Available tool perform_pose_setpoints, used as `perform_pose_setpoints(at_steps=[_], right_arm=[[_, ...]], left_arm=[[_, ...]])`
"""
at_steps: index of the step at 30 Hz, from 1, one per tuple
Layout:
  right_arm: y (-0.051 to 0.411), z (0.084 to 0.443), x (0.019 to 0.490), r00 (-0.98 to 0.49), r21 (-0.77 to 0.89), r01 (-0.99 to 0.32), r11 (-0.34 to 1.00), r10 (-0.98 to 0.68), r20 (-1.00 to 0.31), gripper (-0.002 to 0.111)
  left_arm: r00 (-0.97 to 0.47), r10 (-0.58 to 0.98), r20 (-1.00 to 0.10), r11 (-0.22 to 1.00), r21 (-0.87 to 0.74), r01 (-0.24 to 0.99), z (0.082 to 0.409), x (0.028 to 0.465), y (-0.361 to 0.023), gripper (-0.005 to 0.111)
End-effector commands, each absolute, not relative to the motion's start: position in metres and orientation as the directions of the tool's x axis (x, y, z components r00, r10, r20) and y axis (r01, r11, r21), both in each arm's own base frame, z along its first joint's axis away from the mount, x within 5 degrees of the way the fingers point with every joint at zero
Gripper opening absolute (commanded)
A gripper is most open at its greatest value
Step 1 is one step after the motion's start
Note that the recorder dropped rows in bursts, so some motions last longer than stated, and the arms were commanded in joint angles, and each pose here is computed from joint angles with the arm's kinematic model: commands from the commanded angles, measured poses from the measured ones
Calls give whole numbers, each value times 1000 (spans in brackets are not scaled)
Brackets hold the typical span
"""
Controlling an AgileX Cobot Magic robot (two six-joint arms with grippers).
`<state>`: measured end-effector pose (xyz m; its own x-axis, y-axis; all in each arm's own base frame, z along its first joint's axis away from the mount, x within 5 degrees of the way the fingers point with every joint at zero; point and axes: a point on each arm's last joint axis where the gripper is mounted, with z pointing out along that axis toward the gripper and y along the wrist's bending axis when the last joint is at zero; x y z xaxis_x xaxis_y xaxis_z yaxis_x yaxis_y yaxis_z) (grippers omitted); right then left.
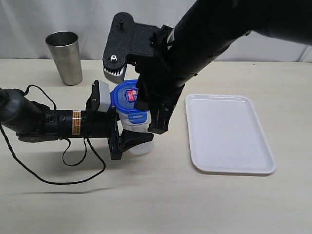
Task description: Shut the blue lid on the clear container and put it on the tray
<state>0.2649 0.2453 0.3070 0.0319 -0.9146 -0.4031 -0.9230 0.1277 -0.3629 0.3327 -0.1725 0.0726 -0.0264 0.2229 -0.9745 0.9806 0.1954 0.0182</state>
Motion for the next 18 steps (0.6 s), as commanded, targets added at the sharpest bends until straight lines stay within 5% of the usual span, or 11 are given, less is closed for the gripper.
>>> perform_pose_setpoints(at_steps=[1,18], right_arm=[[252,297,269,69,-436,-895,90,-939,-336,40],[261,257,282,59,-391,-919,37,-971,-232,40]], left_arm=[[-14,197,-980,194,26,981,79,334,-174,0],[-14,197,-980,194,26,981,79,334,-174,0]])
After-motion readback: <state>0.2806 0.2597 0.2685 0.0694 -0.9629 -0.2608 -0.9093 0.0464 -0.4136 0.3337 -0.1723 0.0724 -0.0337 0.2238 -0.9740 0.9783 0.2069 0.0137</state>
